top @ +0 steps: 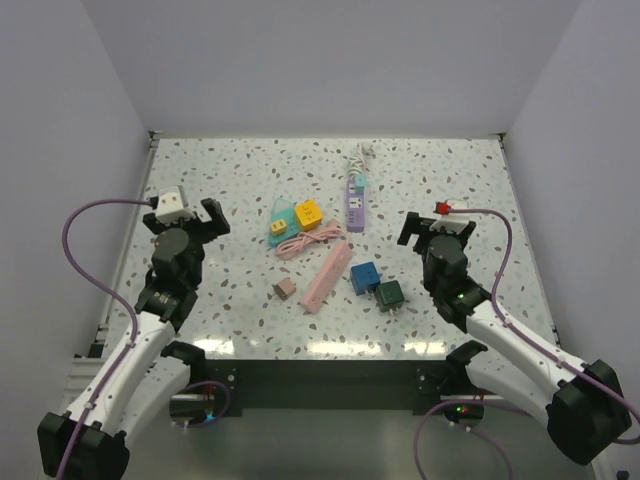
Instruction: Insert the plug
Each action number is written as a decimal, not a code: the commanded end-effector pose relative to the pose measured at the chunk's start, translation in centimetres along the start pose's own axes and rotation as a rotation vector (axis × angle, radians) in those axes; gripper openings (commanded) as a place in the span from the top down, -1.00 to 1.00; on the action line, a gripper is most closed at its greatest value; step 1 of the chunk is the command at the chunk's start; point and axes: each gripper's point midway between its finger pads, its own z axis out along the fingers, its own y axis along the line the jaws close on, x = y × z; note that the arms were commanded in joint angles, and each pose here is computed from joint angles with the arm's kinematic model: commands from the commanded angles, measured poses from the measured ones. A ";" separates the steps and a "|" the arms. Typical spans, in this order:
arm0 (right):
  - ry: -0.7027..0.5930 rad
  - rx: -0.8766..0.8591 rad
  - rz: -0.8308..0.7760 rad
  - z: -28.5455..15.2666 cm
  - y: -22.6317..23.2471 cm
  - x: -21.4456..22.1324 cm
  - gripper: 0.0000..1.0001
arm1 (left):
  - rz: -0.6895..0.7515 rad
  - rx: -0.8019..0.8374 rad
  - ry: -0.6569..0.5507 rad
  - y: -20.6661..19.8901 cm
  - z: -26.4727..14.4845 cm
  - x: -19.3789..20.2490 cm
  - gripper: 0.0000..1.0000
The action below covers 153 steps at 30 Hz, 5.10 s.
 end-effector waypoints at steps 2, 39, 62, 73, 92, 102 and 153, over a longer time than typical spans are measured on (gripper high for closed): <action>-0.035 -0.014 0.053 -0.2 0.5 -2.3 -0.98 | -0.028 0.044 -0.033 -1.0 0.0 -0.6 -1.00; 0.088 -0.311 0.056 -1.7 5.9 -2.2 -0.98 | 0.471 1.379 0.189 -32.7 -12.0 21.3 -1.00; 0.091 -0.326 0.059 -1.8 6.1 -2.2 -0.98 | 0.564 1.397 0.305 -33.7 -11.5 26.7 0.11; 0.121 -0.427 0.046 -2.1 8.2 -2.2 -0.98 | 0.568 1.391 0.168 -31.8 -12.6 21.1 1.00; 0.226 -1.212 0.270 -11.5 19.1 -6.7 -0.98 | 0.501 1.310 -0.311 -27.7 -15.3 5.2 1.00; 0.386 -1.300 0.327 -11.3 21.1 -4.0 -0.98 | 0.518 1.254 -0.396 -27.3 -14.9 2.8 1.00; -0.134 -1.526 0.092 -16.3 18.7 -10.9 1.00 | -0.158 1.653 -0.040 -29.3 -19.6 0.5 -1.00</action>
